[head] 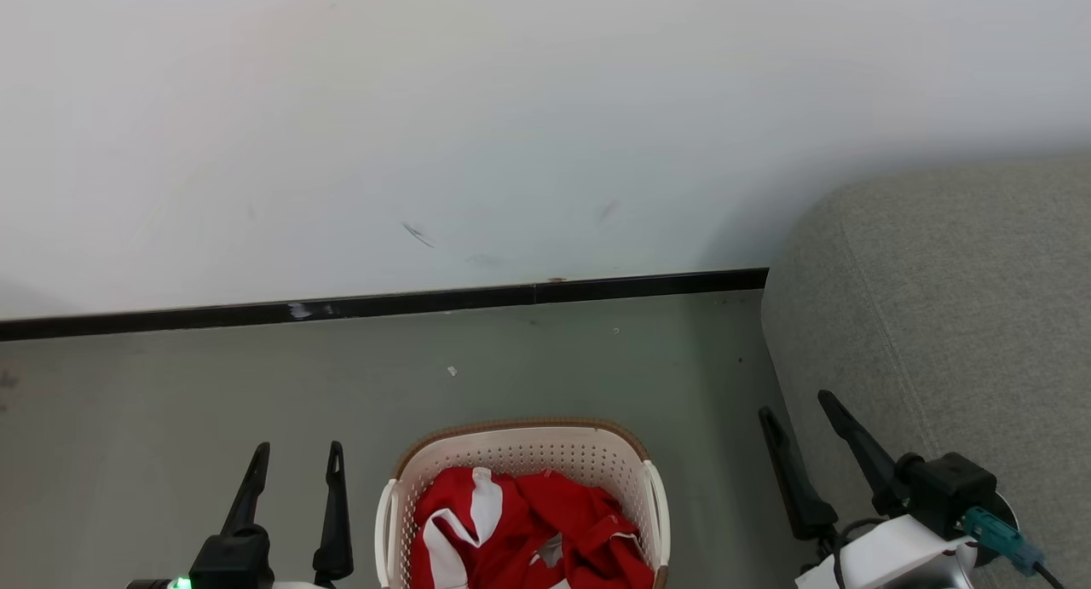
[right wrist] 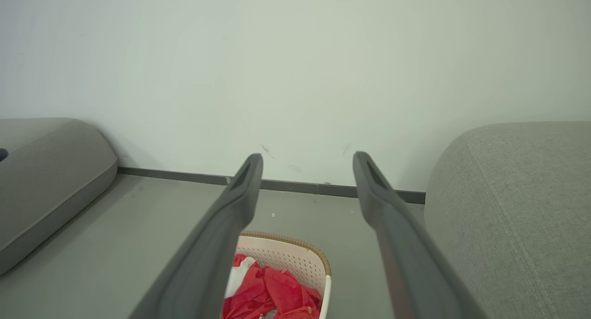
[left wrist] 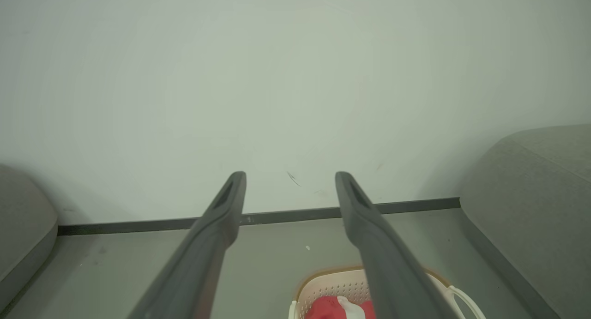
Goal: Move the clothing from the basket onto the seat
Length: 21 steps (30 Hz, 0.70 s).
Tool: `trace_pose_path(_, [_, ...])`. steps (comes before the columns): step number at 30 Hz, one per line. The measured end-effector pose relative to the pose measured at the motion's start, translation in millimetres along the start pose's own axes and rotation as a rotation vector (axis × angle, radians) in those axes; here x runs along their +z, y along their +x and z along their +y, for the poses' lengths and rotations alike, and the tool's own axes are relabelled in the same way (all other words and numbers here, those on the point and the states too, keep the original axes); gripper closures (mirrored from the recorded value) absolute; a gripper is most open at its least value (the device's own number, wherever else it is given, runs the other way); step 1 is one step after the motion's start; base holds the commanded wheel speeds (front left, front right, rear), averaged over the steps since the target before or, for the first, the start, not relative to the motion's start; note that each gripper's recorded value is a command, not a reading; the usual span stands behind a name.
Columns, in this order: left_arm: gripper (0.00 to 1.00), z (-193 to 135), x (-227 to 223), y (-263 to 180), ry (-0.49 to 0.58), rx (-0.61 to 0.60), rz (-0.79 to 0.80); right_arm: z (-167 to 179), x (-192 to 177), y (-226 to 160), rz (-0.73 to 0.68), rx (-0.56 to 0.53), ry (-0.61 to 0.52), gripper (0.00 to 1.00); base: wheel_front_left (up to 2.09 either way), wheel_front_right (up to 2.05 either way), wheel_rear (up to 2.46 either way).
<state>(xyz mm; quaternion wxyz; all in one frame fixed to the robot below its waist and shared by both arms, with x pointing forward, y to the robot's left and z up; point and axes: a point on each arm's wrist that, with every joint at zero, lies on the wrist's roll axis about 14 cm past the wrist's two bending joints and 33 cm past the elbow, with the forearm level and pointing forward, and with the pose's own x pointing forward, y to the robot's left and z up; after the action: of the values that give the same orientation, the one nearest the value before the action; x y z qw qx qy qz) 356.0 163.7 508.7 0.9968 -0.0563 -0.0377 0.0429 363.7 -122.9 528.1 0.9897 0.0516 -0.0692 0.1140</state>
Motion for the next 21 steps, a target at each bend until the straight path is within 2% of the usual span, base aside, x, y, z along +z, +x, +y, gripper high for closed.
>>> trace_pose_path(21, [0.00,-2,-26,5,0.018,-0.016,0.076,-10,-15,0,0.041,-0.030,0.012,0.00,0.00,0.00,0.00])
